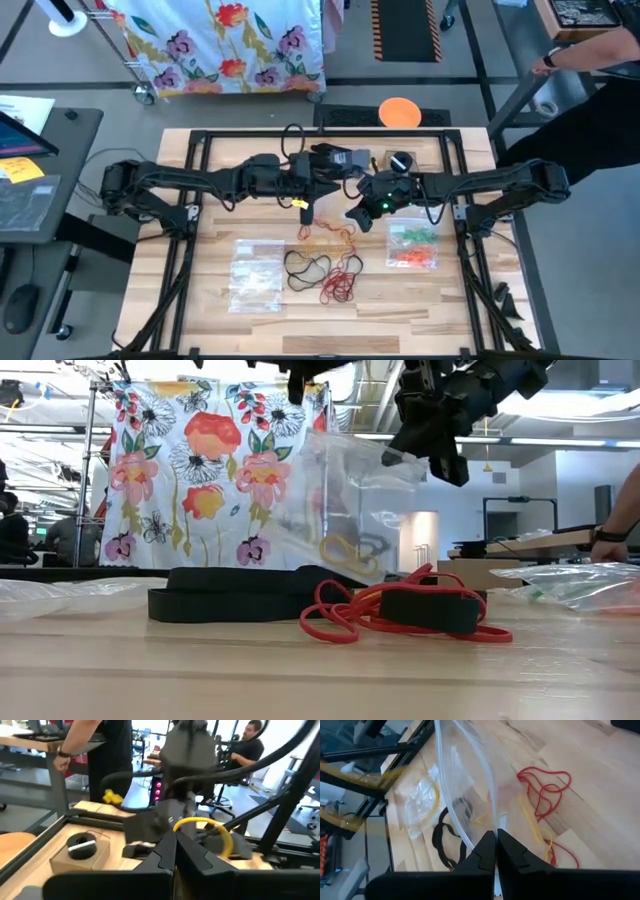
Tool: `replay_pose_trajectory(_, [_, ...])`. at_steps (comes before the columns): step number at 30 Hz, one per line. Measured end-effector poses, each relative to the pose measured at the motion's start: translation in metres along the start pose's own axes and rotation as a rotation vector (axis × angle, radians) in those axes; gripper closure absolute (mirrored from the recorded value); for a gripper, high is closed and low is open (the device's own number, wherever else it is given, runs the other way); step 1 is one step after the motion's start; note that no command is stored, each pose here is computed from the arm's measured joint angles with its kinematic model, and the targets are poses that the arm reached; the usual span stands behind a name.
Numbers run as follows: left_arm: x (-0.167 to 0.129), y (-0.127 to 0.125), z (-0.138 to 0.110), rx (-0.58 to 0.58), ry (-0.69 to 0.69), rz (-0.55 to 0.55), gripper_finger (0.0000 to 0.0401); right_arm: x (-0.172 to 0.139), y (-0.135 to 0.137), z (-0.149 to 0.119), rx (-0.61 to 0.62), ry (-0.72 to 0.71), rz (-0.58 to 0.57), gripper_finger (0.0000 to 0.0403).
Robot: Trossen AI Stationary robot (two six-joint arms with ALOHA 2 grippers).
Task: Sort rubber bands
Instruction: Put the yellow rubber band into the transparent zip bag
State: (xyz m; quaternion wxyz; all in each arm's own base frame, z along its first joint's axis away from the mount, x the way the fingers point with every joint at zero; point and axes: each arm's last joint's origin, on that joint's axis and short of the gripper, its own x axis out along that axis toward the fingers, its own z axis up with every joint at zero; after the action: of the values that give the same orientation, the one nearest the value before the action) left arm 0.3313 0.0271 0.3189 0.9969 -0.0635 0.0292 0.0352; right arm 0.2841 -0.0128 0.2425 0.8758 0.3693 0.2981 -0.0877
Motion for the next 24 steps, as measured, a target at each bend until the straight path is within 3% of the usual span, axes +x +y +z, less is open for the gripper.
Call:
replay_pose_trajectory(14, [-0.003,0.016,0.004,-0.007,-0.009,0.022,0.0401,0.000,0.000,0.000,-0.007,0.001,-0.001,0.0397])
replay_pose_trajectory(24, [-0.002,0.002,0.006,-0.017,-0.033,-0.091,0.0401,0.000,0.000,0.000,-0.010,0.004,-0.003,0.0397])
